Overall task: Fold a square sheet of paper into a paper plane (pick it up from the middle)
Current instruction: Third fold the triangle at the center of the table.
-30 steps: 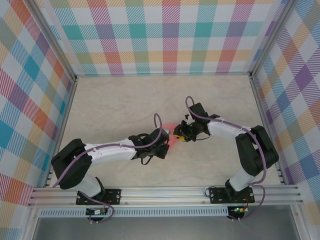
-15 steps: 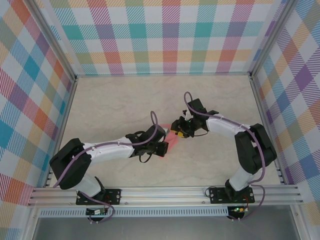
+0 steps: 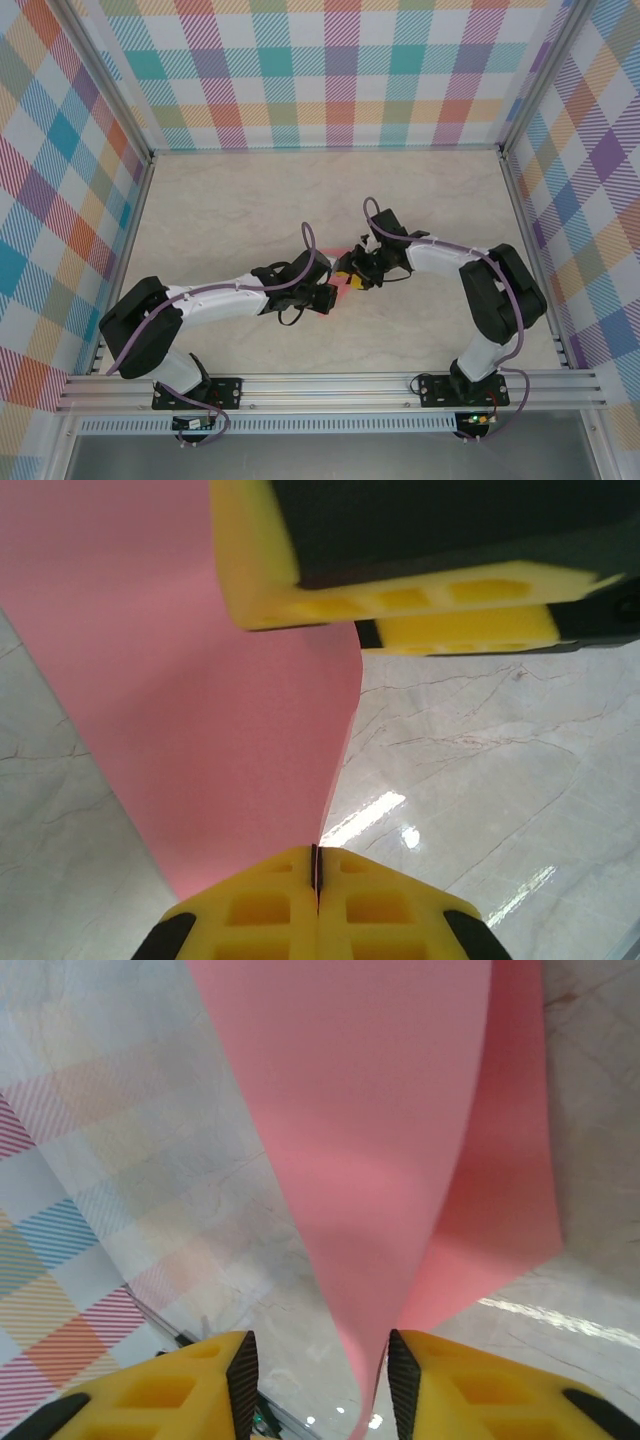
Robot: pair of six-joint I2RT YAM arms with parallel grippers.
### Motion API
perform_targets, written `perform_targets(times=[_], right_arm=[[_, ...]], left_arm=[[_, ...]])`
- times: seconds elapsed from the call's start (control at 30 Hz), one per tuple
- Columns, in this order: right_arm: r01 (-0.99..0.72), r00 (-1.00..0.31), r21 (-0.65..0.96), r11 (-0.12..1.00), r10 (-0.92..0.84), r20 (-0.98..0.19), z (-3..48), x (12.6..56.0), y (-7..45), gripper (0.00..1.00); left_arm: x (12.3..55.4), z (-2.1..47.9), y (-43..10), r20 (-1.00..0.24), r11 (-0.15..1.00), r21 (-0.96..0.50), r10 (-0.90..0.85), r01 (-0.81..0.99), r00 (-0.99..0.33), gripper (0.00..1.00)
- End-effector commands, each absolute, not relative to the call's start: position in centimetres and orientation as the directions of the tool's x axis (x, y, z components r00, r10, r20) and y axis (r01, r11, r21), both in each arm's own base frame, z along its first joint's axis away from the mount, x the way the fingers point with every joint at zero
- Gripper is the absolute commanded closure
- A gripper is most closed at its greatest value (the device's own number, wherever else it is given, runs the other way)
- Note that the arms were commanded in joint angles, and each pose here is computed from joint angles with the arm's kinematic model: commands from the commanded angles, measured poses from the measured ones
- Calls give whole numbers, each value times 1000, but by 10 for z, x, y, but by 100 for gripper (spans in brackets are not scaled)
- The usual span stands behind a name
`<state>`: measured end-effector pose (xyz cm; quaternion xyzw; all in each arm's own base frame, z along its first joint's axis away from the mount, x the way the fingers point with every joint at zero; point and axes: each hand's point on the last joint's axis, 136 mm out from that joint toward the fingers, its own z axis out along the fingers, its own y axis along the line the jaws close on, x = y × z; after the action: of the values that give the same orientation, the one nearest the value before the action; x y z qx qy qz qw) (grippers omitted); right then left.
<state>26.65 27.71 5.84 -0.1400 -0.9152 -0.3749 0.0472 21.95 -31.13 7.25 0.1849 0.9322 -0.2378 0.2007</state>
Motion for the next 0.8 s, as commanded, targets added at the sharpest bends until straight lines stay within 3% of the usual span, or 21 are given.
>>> perform_targets(times=[0.0,0.4,0.77], right_arm=[[314,-949,692,650,218,227,62,269,288,60],[329,-944,669,667,231,235,56,266,284,62],[326,-945,666,671,226,235,56,265,283,63]], left_arm=[[224,84,-314,-465,813,-386,236,436,-853,91],[228,94,-311,-495,817,-387,208,428,-844,77],[225,97,-314,-497,802,-405,210,439,-842,71]])
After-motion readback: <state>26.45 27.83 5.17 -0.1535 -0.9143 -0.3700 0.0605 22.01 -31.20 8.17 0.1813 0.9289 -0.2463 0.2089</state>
